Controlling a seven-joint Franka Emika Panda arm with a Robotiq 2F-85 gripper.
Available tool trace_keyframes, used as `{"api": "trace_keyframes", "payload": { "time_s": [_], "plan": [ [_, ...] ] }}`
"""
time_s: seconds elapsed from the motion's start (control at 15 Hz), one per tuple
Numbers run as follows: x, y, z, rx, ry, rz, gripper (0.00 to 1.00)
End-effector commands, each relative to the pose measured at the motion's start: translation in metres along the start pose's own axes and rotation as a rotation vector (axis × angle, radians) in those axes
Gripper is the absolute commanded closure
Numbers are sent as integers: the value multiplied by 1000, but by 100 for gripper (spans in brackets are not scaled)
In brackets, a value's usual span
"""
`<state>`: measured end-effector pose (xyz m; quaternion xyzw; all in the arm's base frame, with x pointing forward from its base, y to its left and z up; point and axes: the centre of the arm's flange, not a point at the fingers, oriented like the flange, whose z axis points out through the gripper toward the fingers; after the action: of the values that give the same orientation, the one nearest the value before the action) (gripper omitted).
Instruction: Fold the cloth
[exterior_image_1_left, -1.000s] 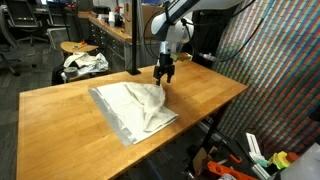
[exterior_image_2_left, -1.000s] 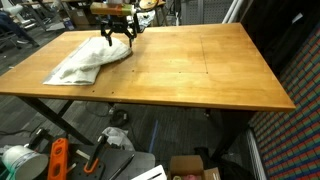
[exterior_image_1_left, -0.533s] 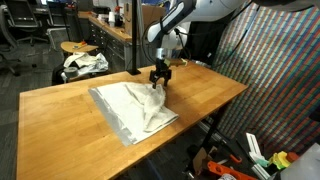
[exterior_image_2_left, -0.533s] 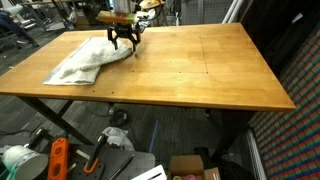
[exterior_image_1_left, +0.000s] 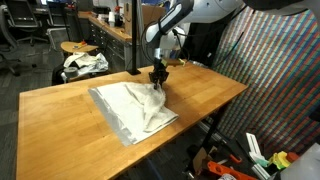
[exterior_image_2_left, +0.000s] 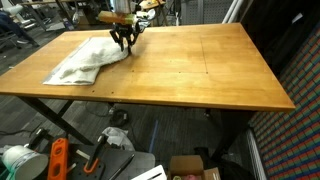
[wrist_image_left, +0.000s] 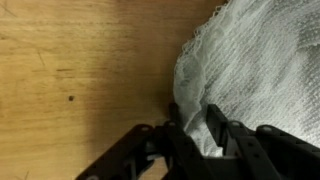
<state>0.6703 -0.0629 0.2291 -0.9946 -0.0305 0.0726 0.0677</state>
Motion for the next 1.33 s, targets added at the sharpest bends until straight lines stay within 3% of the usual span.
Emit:
{"api": "trace_keyframes", "payload": {
  "time_s": [0.0,0.13,0.33,0.47,1.0,1.27],
  "plan": [
    [7,-6,1,44,11,2,89],
    [4,-15,0,59,8,-15,93],
    [-3,-37,-12,66,-14,-46,91],
    [-10,-57,-25,47,-30,-50,89],
    [-31,-122,-98,-41,74,-15,88],
    [-40,-177,-116,-92,53,-41,87]
  ]
}}
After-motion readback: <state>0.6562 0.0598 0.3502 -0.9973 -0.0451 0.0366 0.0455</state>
